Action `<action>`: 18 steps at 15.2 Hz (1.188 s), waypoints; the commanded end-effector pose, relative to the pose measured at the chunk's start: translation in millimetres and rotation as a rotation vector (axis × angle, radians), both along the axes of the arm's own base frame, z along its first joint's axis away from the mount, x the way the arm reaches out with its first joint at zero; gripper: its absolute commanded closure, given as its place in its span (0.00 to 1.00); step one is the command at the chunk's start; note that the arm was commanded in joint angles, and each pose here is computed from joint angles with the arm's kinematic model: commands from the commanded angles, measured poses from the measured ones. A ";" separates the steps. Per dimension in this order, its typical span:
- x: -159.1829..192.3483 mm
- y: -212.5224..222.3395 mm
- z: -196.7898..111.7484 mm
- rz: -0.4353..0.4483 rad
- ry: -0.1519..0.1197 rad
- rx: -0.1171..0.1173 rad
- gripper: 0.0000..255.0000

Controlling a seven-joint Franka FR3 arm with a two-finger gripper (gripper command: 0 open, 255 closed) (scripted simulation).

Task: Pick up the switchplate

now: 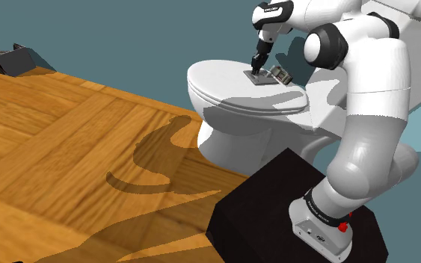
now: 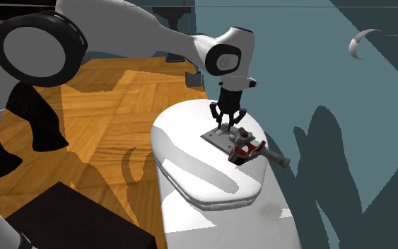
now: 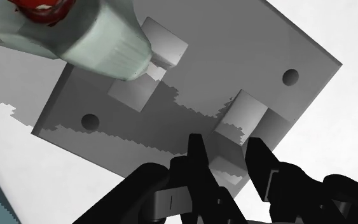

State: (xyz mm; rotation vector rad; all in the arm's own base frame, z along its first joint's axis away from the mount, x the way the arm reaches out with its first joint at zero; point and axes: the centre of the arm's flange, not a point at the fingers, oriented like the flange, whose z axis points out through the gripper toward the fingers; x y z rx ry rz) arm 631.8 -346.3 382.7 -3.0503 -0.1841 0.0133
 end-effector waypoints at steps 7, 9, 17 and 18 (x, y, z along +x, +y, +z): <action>-0.5 0.3 30.8 0.000 0.002 0.000 1.00; -0.5 0.3 41.4 0.000 0.002 0.000 1.00; -0.6 0.3 79.1 0.000 0.002 0.000 1.00; -0.6 0.3 79.1 0.000 0.002 0.000 1.00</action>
